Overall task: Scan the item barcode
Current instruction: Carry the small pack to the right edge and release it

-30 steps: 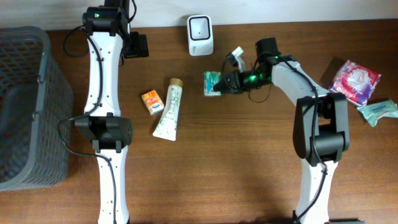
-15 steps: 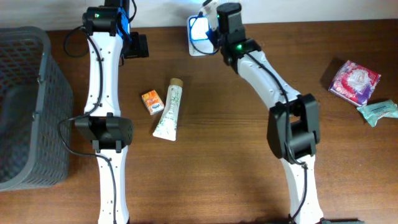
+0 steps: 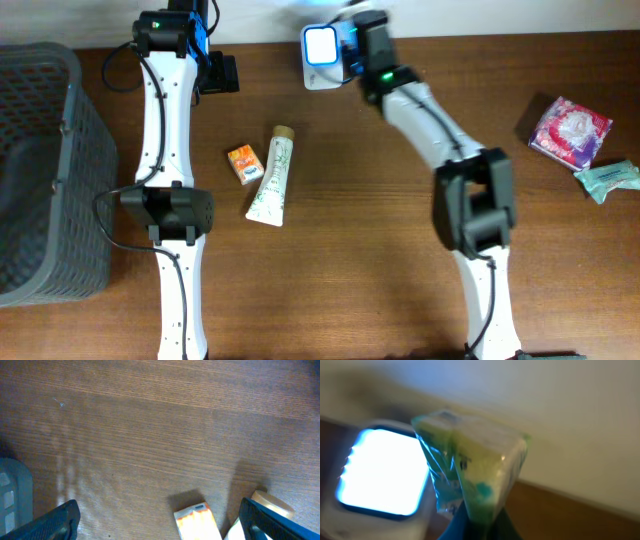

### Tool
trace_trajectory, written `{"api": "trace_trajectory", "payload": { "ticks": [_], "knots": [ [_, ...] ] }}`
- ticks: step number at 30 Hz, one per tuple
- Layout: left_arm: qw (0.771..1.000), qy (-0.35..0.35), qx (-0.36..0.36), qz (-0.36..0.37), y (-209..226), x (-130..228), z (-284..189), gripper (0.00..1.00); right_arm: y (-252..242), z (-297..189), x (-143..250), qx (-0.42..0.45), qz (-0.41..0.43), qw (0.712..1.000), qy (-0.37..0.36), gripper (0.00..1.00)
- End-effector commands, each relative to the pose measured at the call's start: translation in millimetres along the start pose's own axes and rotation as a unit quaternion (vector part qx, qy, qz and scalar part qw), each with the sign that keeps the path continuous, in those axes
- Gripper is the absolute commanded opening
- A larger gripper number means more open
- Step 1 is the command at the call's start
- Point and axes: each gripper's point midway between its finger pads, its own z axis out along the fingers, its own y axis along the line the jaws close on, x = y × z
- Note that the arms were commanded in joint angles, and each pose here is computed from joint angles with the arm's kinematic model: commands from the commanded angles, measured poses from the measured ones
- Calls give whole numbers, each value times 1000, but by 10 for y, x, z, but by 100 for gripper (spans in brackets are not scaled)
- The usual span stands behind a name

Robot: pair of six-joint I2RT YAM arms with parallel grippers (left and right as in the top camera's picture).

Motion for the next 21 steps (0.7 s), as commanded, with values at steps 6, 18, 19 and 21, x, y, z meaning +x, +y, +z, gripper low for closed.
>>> {"api": "trace_trajectory", "payload": {
  "ticks": [6,18,19,21],
  "knots": [
    [1000,-15,-2,-5,66,-44,-147,99,-2993,-1162,1464,306,558,749,186,4],
    [1000,-15,-2,-5,66,-44,-147,99,-4258,-1986,2714,438,608,615,245,9],
    [1000,-15,-2,-5,66,-44,-147,99,-4242,-1960,2759,438,607,614,251,24],
    [1000,-15,-2,-5,66,-44,-147,99,-4202,-1957,2797,432,594,623,270,79]
  ]
}}
